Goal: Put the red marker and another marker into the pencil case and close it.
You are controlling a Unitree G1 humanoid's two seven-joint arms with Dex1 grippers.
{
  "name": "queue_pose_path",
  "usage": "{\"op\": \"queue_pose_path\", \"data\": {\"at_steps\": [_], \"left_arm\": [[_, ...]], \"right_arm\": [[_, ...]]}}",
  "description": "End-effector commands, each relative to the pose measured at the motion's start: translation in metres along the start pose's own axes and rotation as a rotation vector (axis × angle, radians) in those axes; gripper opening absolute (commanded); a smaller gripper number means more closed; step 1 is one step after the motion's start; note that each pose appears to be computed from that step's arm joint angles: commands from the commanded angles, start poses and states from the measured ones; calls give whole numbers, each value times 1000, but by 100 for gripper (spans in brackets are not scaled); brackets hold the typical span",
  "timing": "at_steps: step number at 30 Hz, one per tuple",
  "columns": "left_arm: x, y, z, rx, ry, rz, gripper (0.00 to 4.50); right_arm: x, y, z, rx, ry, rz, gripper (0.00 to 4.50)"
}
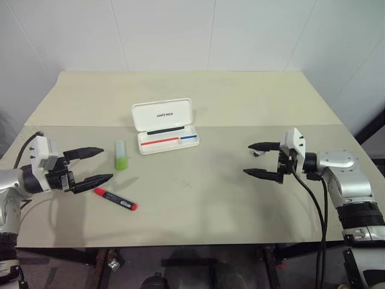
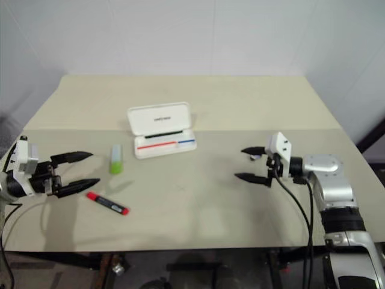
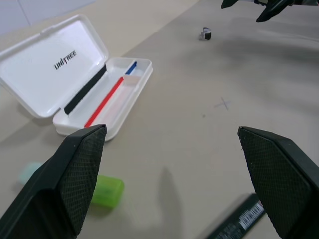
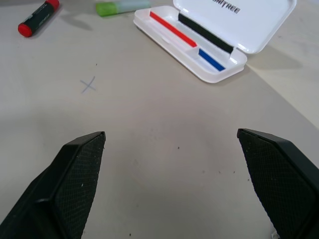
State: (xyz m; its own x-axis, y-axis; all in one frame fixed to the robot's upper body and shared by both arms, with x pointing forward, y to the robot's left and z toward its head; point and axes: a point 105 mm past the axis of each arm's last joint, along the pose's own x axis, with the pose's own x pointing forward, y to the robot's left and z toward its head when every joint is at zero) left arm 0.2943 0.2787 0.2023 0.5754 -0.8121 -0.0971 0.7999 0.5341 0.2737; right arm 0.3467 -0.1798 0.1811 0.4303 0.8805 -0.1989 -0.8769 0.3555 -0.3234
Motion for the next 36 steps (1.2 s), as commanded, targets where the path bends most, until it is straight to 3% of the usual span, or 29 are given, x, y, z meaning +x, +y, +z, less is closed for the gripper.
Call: {"op": "queue_pose_path", "data": {"at_steps": [1, 10, 16, 29, 36], "left_arm": [[0, 8, 8, 46, 11, 14, 449], [23, 34, 12, 79, -7, 60, 449], [47, 45, 1, 64, 29, 42, 449], [104, 44, -8, 8, 55, -80, 449], [125, 41, -24, -35, 165, -103, 449]], "right_arm": [[-6, -6, 19, -50, -61, -47, 450], [5, -5, 27, -63, -105, -51, 450], [9, 3, 33, -78, -126, -43, 450], [4, 25, 19, -13, -122, -64, 450], [3, 34, 14, 6, -119, -60, 450]]}}
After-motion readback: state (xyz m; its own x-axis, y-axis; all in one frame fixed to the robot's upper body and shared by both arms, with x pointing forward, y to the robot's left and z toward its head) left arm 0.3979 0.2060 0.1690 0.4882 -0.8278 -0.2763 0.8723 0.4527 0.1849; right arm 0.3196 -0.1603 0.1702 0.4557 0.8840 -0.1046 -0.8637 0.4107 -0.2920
